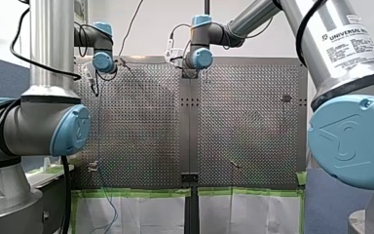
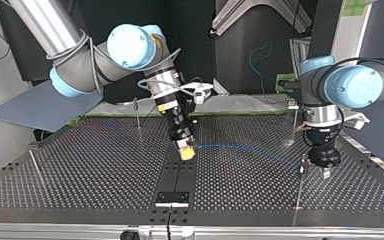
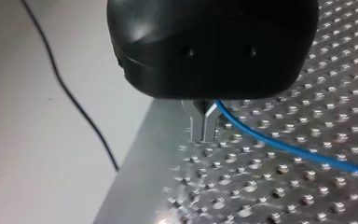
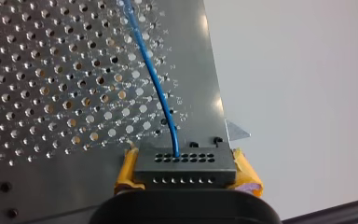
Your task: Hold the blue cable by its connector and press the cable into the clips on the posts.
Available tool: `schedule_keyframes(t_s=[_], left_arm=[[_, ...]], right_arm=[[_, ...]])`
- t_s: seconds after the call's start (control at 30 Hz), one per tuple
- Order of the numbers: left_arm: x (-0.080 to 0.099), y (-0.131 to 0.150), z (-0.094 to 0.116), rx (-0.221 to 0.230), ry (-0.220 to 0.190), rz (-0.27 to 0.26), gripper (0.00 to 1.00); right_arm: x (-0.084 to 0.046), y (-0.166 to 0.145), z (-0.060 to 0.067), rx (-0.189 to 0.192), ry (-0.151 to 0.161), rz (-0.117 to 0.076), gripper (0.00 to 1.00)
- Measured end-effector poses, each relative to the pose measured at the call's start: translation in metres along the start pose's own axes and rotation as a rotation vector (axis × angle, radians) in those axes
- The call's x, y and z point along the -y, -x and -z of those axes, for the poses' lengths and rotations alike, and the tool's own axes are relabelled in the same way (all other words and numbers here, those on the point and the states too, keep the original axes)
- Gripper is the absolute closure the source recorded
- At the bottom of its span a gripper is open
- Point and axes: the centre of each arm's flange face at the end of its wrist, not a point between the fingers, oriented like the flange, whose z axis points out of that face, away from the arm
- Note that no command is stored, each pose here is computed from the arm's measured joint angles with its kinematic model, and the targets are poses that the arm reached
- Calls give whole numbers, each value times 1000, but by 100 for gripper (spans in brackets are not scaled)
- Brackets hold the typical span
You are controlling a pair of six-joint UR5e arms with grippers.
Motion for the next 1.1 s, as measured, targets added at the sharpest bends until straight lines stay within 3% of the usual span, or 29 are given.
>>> schedule_keyframes(t_s=[0.3,0.53,0.73,1.1], left_arm=[[-6,5,-16,11,-10,23,100],[-21,9,-32,32,-24,55,100],[-37,-1,-46,12,-35,66,100],[-29,-9,-61,-15,-64,65,100]], right_arm=[[-23,13,-14,8,28,9,100],[-29,5,-31,-16,28,12,100],[-28,15,-45,0,22,13,100],[-34,13,-66,-18,16,14,100]])
